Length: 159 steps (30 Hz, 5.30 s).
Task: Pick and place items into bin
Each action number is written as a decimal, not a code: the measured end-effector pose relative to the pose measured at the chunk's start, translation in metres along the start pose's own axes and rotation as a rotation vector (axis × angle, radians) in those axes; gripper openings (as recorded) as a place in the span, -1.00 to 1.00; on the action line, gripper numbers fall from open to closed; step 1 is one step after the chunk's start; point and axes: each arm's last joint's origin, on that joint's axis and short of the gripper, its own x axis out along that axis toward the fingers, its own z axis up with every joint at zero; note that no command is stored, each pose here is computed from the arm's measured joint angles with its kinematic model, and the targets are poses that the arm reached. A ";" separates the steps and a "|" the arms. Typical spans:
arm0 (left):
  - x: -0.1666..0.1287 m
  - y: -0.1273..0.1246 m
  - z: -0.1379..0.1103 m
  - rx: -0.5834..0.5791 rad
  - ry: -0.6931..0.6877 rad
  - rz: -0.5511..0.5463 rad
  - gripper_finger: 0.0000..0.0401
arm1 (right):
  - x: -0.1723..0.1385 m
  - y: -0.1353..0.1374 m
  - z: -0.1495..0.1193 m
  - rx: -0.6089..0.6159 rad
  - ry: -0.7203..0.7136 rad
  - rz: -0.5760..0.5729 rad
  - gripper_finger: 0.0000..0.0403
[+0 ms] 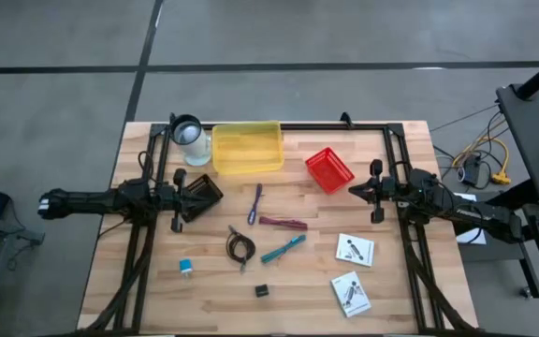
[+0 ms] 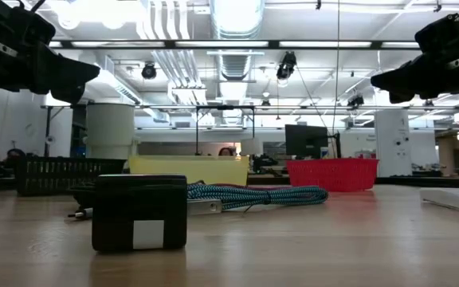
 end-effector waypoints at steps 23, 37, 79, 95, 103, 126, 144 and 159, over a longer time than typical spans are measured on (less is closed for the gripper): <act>0.000 0.000 0.000 0.000 0.000 0.000 -0.99 | 0.000 0.000 0.000 0.000 0.001 0.000 -0.96; 0.000 0.000 0.000 0.000 0.000 0.000 -0.99 | 0.000 0.000 0.000 0.000 0.000 0.000 -0.96; 0.000 0.000 0.000 0.000 0.000 0.000 -0.99 | 0.000 0.000 0.000 0.000 0.000 0.000 -0.96; 0.000 0.000 0.000 0.000 0.000 0.001 -0.99 | 0.000 0.000 0.000 0.000 0.001 0.000 -0.96; 0.000 0.000 0.000 0.000 0.000 0.000 -0.99 | 0.000 0.000 0.000 0.000 0.001 0.000 -0.96; 0.000 0.000 0.000 0.000 0.000 0.000 -0.99 | 0.000 0.000 0.000 0.000 0.001 0.000 -0.96; 0.000 0.000 0.000 0.000 0.000 0.000 -0.99 | 0.000 0.000 0.001 -0.004 -0.013 -0.001 -0.96; -0.001 0.000 0.013 -0.001 -0.138 0.005 -0.99 | -0.005 -0.002 0.031 0.094 -0.316 -0.016 -0.96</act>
